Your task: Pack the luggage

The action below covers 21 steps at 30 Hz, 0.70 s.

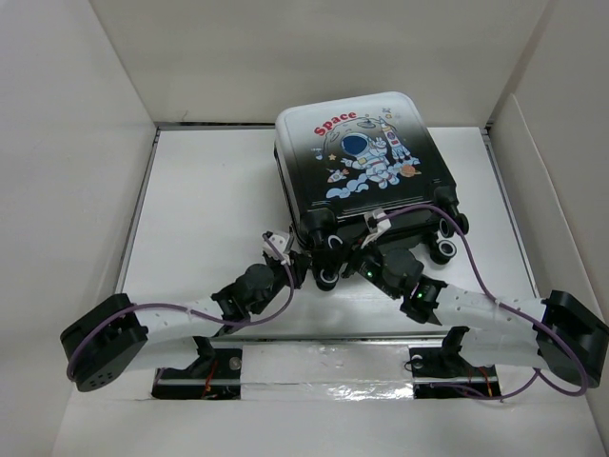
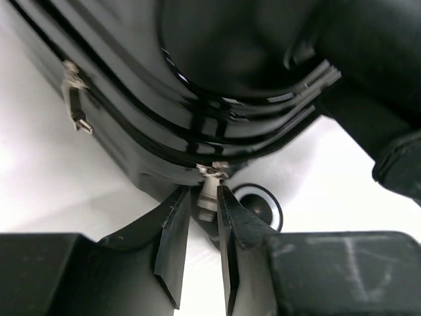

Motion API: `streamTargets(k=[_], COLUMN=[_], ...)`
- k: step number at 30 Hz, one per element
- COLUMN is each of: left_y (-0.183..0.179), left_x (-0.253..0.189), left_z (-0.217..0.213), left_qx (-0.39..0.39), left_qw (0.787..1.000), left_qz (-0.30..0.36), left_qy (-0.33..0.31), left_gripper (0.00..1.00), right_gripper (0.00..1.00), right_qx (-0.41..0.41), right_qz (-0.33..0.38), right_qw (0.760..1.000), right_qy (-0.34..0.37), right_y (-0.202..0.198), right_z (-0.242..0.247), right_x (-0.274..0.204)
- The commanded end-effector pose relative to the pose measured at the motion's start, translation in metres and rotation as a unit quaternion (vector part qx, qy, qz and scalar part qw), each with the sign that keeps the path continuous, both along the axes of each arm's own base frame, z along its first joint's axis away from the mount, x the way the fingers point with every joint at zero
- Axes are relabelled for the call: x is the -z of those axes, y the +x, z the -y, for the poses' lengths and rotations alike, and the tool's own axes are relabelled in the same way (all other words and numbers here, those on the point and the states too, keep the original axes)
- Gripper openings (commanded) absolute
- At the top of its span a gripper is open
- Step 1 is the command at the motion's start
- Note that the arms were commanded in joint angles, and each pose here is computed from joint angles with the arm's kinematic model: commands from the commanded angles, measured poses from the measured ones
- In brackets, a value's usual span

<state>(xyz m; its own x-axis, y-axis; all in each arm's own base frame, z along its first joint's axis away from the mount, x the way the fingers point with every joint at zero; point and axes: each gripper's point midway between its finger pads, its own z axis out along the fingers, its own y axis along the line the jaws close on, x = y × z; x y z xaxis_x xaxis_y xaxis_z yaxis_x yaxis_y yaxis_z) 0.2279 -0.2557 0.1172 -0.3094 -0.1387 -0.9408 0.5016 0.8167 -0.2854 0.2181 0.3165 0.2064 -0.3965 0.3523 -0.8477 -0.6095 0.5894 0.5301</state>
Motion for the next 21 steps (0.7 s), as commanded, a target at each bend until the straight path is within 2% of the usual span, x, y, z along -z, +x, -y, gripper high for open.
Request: streamTargets(k=[1, 7, 15, 21], left_y=[-0.005, 0.007, 0.001, 0.018], left_x=[-0.009, -0.014, -0.009, -0.015], left_z=[0.017, 0.026, 0.018, 0.022], left_qx=[0.032, 0.021, 0.014, -0.019], left_qw=[0.999, 0.999, 0.999, 0.999], left_qz=[0.004, 0.014, 0.006, 0.019], left_qy=[-0.028, -0.020, -0.033, -0.029], left_gripper=[0.21, 0.23, 0.24, 0.23], right_gripper=[0.00, 0.00, 0.00, 0.00], right_qx=[-0.010, -0.018, -0.021, -0.033], right_qz=[0.070, 0.072, 0.070, 0.074], right_qw=[0.992, 0.992, 0.992, 0.991], right_qy=[0.106, 0.102, 0.102, 0.105], right_y=[-0.003, -0.004, -0.004, -0.007], right_z=[-0.008, -0.012, -0.014, -0.016], right_x=[-0.086, -0.085, -0.084, -0.087])
